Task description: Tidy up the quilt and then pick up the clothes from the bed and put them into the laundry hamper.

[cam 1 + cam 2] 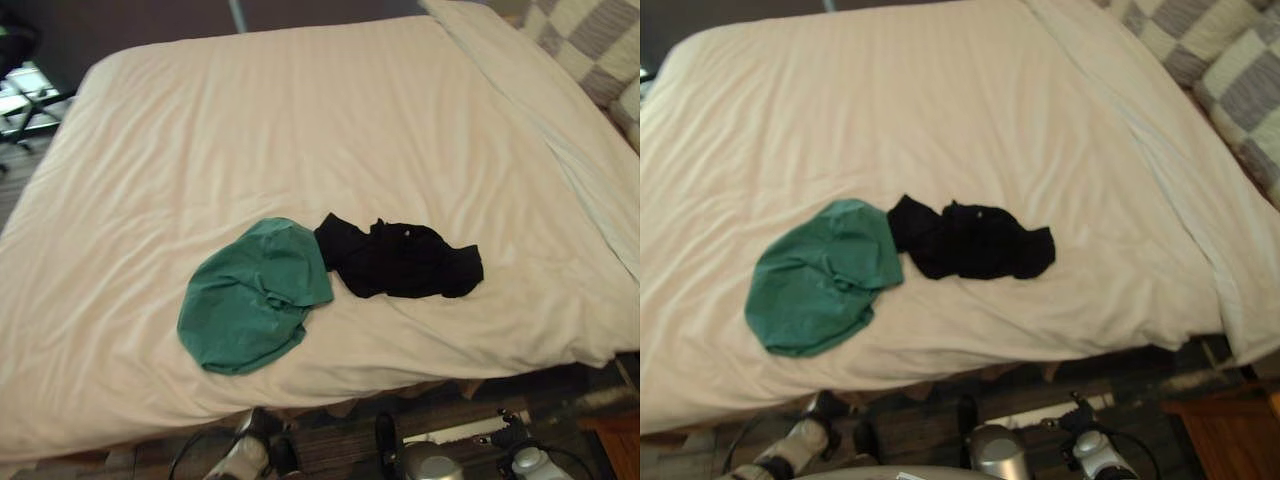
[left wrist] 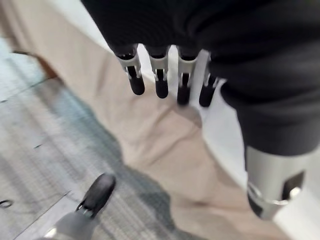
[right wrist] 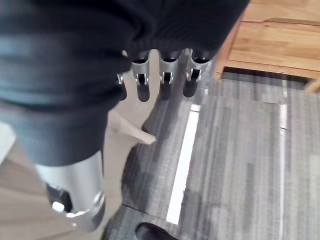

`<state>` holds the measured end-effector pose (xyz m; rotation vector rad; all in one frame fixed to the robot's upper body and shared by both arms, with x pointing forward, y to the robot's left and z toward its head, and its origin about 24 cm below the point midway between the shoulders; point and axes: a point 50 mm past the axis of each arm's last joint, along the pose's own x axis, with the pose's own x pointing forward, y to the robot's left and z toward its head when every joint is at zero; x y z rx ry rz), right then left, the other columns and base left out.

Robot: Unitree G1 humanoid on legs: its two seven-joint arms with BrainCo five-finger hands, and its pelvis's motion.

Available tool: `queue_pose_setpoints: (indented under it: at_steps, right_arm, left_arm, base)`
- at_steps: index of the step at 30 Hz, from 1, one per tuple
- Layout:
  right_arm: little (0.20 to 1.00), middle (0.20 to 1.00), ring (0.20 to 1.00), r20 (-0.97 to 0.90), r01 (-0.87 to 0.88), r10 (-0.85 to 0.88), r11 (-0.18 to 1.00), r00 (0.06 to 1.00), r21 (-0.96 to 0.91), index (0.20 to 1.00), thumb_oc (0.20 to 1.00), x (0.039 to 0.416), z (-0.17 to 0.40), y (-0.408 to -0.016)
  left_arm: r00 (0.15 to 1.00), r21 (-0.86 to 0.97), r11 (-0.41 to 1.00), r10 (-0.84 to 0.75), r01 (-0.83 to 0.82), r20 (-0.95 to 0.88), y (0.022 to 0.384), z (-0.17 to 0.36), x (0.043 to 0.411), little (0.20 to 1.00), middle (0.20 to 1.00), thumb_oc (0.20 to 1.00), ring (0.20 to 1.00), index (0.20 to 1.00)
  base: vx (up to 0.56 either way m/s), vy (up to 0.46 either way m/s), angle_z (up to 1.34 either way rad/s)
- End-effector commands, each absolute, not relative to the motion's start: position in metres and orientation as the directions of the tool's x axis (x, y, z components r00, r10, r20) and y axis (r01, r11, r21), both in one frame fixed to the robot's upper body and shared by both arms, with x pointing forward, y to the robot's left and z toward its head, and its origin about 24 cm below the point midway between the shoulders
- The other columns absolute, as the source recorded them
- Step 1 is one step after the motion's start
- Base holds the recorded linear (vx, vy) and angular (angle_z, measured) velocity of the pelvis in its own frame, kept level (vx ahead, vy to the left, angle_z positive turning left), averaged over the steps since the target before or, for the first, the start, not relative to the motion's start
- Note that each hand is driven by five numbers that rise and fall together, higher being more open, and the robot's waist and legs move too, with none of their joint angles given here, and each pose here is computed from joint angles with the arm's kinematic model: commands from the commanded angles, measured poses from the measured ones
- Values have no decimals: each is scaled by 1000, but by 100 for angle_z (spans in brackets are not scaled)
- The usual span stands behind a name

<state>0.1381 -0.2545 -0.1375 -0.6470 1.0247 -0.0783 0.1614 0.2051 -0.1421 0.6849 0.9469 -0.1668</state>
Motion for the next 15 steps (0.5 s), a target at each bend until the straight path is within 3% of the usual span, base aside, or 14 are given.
queue_pose_setpoints:
  at_steps: [1, 4, 9, 12, 15]
  right_arm:
    - [1000, 1000, 1000, -758, -261, -264, 829, 597, -494, 1000, 1000, 157, -137, -222]
    - [1000, 1000, 1000, -762, -310, -217, 820, 610, -481, 1000, 1000, 160, -138, -208]
    - [1000, 1000, 1000, -776, -342, -223, 801, 590, -491, 1000, 1000, 154, -141, -212]
    - [1000, 1000, 1000, -803, -277, -317, 821, 505, -498, 1000, 1000, 133, -148, -230]
    - [1000, 1000, 1000, -791, -141, -435, 833, 430, -535, 1000, 1000, 116, -145, -262]
  left_arm:
    - [672, 527, 761, 166, 378, -722, 214, -127, 186, 1000, 1000, 1000, 1000, 1000]
    - [679, 538, 760, 177, 365, -712, 219, -124, 190, 1000, 1000, 1000, 1000, 1000]
    - [643, 528, 773, 209, 353, -737, 225, -130, 177, 1000, 1000, 1000, 1000, 1000]
    - [519, 525, 809, 338, 267, -785, 250, -142, 139, 1000, 1000, 1000, 1000, 1000]
    - [342, 551, 824, 484, 131, -805, 286, -145, 92, 1000, 1000, 1000, 1000, 1000]
  base:
    - [-189, 171, -67]
    - [-181, 143, -91]
    - [-60, 32, -7]
    - [7, -105, -3]
    - [36, -82, 7]
